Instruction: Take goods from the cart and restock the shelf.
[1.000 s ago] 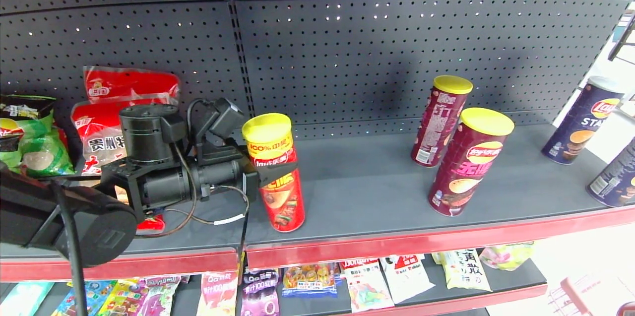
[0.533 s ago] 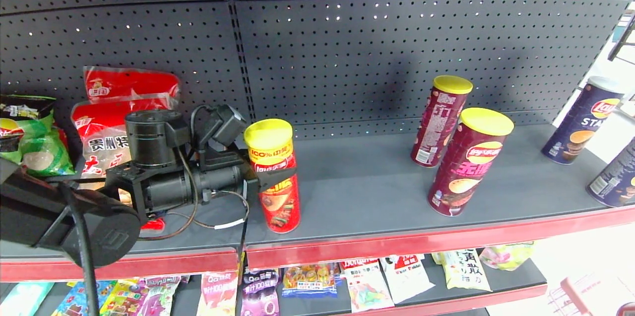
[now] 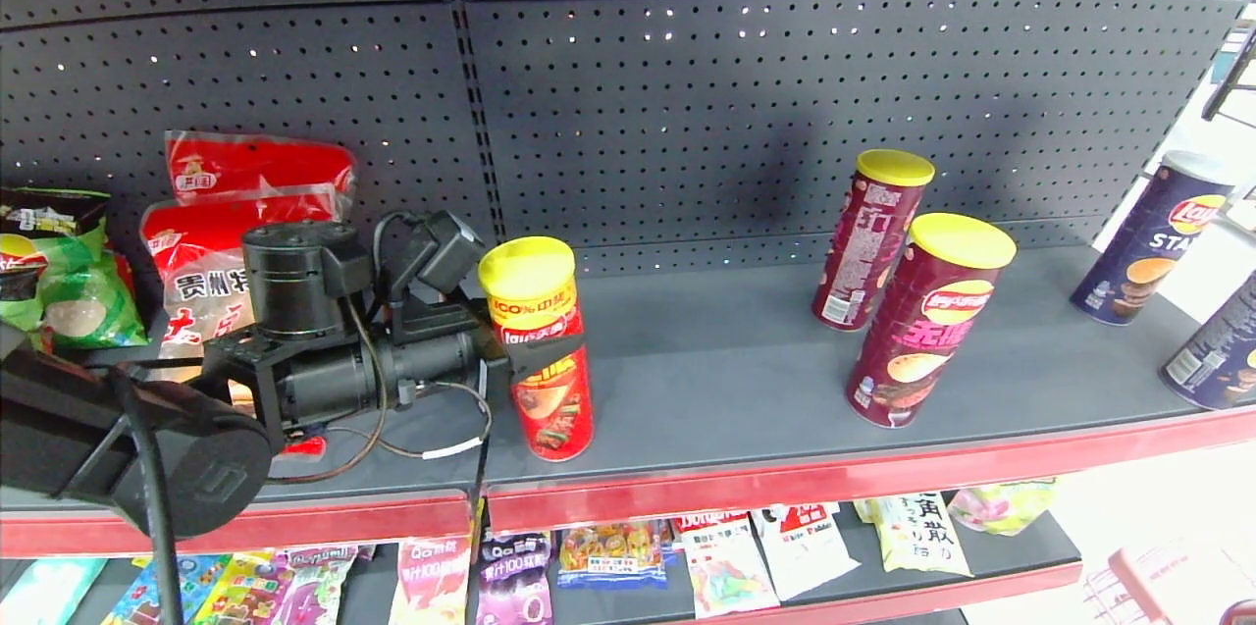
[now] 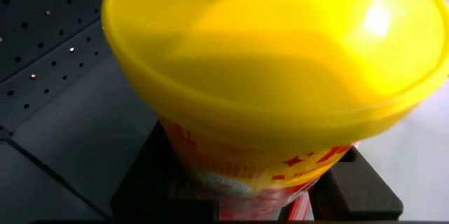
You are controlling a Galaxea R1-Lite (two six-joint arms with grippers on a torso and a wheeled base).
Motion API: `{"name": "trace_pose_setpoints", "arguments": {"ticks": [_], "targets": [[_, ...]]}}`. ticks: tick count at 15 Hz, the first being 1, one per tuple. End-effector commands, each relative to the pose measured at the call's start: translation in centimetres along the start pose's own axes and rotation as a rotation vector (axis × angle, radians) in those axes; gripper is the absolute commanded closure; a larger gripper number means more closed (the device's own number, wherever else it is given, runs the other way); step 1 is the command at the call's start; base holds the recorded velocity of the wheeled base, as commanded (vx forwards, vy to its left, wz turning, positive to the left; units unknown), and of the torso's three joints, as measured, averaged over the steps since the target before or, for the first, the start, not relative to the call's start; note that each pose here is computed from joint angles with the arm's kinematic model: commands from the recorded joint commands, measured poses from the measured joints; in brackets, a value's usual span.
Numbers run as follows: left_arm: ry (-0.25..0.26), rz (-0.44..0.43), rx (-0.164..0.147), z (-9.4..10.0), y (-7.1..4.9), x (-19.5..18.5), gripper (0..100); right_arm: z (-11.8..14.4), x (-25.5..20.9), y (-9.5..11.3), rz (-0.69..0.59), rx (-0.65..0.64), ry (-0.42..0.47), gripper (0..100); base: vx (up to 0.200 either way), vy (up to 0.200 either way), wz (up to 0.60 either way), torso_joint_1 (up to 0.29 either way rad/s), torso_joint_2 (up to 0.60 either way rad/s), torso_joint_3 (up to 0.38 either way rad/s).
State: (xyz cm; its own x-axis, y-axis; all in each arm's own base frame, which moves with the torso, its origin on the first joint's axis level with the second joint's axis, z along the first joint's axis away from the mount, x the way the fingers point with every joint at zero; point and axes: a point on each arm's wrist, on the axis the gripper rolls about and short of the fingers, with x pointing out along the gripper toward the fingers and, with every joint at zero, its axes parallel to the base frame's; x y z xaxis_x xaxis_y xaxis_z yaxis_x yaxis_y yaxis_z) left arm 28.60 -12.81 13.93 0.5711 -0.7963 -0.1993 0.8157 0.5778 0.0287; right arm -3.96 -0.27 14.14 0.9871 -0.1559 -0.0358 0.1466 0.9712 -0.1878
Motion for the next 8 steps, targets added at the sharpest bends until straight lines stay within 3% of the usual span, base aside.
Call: {"name": "trace_pose_setpoints", "arguments": {"ticks": [1,4,8], "targets": [[0.008,0.005,-0.002,-0.19,0.0,0.11,100,-0.04,0.04,0.01,0.001,-0.001,0.004,100,0.0,0.0,0.0,0.0,0.0,0.0],[-0.01,0.047,0.014,-0.3,0.22,0.44,100,-0.04,0.04,0.01,0.001,-0.001,0.004,100,0.0,0.0,0.0,0.0,0.0,0.0],[-0.011,0.046,0.012,-0.47,0.19,0.54,100,-0.11,0.1,0.03,0.002,-0.001,0.008,100,0.0,0.0,0.0,0.0,0.0,0.0]]}}
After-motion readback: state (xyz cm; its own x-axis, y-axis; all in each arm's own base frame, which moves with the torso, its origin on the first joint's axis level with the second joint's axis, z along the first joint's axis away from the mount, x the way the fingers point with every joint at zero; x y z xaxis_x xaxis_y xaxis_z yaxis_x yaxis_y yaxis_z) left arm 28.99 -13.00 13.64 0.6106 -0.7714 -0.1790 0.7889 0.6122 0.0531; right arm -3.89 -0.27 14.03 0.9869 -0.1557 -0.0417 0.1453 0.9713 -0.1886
